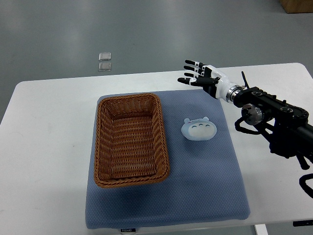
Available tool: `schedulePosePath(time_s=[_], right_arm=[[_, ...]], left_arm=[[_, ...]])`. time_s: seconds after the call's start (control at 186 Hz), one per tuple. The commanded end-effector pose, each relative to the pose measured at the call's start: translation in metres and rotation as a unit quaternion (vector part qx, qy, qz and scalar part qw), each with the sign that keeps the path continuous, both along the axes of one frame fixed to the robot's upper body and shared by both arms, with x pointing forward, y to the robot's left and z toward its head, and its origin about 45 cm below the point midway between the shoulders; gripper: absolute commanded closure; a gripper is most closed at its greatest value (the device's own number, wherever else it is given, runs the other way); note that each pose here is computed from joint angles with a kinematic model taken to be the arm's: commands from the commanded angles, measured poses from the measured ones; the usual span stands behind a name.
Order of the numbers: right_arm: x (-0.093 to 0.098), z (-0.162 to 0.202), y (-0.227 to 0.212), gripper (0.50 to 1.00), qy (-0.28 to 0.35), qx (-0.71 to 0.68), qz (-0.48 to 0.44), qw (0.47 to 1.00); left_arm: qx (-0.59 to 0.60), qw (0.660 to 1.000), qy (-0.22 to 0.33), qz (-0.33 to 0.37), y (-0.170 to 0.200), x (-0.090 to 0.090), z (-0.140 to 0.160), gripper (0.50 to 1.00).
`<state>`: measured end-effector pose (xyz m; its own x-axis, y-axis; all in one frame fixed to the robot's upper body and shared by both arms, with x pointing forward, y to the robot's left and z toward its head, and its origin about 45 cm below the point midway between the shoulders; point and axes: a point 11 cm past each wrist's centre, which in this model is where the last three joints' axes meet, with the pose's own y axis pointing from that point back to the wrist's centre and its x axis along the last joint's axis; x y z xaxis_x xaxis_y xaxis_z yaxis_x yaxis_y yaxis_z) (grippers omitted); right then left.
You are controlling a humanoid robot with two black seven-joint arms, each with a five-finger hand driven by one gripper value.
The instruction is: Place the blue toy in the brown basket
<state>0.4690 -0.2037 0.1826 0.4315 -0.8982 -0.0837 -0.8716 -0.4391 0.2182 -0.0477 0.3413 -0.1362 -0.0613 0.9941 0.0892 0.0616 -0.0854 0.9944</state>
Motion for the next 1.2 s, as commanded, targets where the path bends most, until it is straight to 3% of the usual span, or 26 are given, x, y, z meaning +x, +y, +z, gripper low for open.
schedulePosePath(time_s=[0.0, 0.28, 0.684, 0.975, 1.195], right_arm=[[-0.004, 0.009, 0.009, 0.587, -0.059, -0.054, 0.048, 0.996], [-0.019, 0.023, -0.004, 0.585, -0.117, -0.183, 0.173, 0.961], [-0.061, 0.014, -0.03, 0.585, -0.176, -0.311, 0.325, 0.876], [-0.077, 0.001, -0.036, 0.585, -0.177, -0.35, 0.369, 0.843], [-0.074, -0.003, -0.036, 0.587, -0.203, -0.369, 0.339, 0.841]], left_arm=[[0.001, 1.0, 0.0, 0.0, 0.0, 0.0, 0.0, 0.5], [0.0, 1.0, 0.0, -0.001, 0.0, 0.0, 0.0, 0.5], [0.0, 1.0, 0.0, -0.001, 0.0, 0.0, 0.0, 0.5], [0.0, 1.0, 0.0, -0.001, 0.0, 0.0, 0.0, 0.5], [0.0, 1.0, 0.0, -0.001, 0.0, 0.0, 0.0, 0.5]])
